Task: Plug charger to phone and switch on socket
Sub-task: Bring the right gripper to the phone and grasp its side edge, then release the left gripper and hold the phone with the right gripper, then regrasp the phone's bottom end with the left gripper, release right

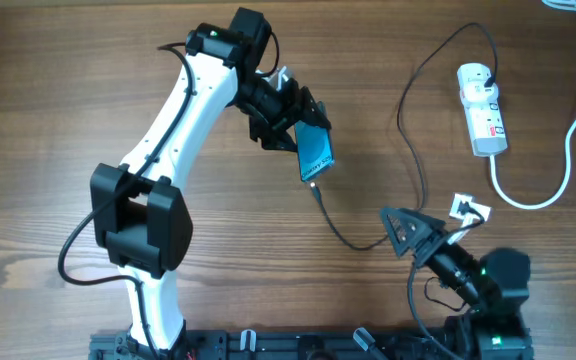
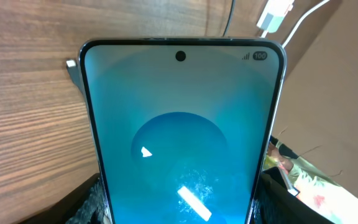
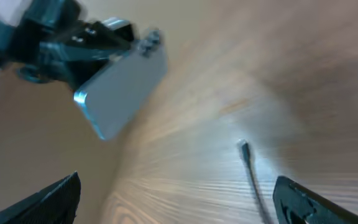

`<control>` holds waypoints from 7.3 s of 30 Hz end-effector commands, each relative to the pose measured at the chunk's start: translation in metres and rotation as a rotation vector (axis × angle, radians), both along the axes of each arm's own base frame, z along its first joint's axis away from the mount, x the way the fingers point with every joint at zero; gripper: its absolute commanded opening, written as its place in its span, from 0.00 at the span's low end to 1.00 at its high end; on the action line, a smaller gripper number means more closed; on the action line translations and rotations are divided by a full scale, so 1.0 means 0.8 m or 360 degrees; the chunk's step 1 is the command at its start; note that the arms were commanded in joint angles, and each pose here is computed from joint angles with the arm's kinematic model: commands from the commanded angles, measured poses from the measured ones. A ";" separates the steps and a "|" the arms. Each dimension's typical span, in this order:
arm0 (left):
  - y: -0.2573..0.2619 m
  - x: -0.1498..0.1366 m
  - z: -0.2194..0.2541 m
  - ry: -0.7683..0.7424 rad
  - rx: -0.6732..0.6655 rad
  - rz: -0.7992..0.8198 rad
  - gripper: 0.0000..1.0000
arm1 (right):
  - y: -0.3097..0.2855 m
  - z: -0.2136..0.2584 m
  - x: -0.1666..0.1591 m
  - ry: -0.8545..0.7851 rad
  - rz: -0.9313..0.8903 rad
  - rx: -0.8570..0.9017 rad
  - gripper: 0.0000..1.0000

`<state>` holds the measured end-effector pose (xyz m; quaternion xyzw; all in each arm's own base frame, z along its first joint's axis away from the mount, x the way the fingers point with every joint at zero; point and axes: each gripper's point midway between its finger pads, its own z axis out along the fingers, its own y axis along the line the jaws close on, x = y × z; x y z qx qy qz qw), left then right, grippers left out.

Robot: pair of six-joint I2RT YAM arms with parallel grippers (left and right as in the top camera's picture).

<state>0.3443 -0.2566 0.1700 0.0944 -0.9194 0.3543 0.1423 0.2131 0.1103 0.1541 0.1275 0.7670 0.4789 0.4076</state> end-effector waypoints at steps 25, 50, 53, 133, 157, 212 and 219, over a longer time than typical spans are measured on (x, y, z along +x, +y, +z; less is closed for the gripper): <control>0.048 0.062 -0.014 -0.0110 0.0245 0.0352 0.48 | 0.163 0.038 0.137 -0.0263 0.0188 -0.0301 0.97; 0.024 0.052 -0.013 -0.0128 0.0233 0.0288 0.48 | 0.176 0.023 0.167 -0.0222 0.0071 -0.0099 0.53; 0.018 0.050 -0.013 -0.0117 0.0234 0.0289 0.48 | 0.178 0.022 0.166 -0.0225 0.0044 -0.0109 0.47; 0.231 0.025 0.073 -0.0394 0.0633 0.0494 1.00 | 0.188 0.002 0.110 0.1101 0.0409 0.0843 0.04; 0.120 -0.009 0.027 -0.0298 0.0180 0.0338 0.88 | 0.184 0.024 0.128 0.1332 0.0236 0.1208 0.04; 0.077 0.026 0.038 -0.0164 -0.0239 0.0746 0.27 | 0.235 0.089 0.156 0.1094 0.0108 0.1292 0.04; 0.077 0.025 0.038 -0.0090 -0.0245 0.0804 0.18 | 0.235 0.080 0.156 0.1129 0.0083 0.1271 0.04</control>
